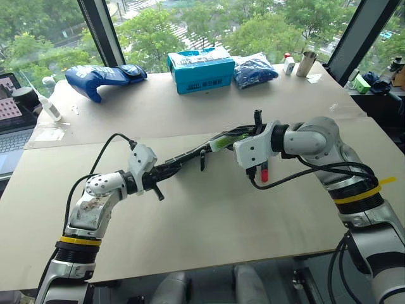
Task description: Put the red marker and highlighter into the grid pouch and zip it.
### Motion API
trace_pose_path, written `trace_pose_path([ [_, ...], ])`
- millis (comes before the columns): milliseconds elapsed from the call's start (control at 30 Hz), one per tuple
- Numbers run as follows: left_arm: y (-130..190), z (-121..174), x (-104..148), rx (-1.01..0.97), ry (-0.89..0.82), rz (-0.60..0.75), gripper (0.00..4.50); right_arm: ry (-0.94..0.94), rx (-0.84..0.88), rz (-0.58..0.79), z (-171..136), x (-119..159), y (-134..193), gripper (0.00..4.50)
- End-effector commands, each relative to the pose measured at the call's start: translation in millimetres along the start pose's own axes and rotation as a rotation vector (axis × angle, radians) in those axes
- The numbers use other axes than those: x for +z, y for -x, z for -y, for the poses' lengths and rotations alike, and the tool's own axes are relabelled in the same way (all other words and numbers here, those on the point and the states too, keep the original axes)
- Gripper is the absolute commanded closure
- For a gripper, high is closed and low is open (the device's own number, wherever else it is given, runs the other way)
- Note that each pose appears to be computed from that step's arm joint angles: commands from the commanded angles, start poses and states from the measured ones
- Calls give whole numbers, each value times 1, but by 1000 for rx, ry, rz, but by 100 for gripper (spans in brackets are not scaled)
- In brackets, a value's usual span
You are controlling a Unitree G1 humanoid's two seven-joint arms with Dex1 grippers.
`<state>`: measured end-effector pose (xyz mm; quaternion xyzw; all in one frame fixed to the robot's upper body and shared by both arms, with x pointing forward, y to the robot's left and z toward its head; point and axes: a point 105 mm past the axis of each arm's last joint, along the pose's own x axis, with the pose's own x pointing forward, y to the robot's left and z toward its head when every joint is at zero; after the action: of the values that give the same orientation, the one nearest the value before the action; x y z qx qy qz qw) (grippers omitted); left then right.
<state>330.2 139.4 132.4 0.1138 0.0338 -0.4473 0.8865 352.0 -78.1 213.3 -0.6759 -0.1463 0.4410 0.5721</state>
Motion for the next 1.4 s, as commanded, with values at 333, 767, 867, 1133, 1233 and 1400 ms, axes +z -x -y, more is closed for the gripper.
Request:
trace_pose_path([
  [333,-2,2,14,1,-49,41,450,-43,27,-211,0,-36,7,353],
  [767,-5,10,3,-33,-198,-25,450,-187,36,-288,1,-45,0,353],
  [867,-5,11,0,-31,-206,-33,450,-197,55,-277,-2,-44,4,353],
  [1133,-5,4,6,6,-169,4,450,-188,64,-307,3,-52,15,353],
  [1233,-6,2,7,12,-171,4,450,-199,68,-306,2,-52,18,353],
  [1400,-6,2,6,17,-168,6,450,-218,79,-292,1,-50,19,353],
])
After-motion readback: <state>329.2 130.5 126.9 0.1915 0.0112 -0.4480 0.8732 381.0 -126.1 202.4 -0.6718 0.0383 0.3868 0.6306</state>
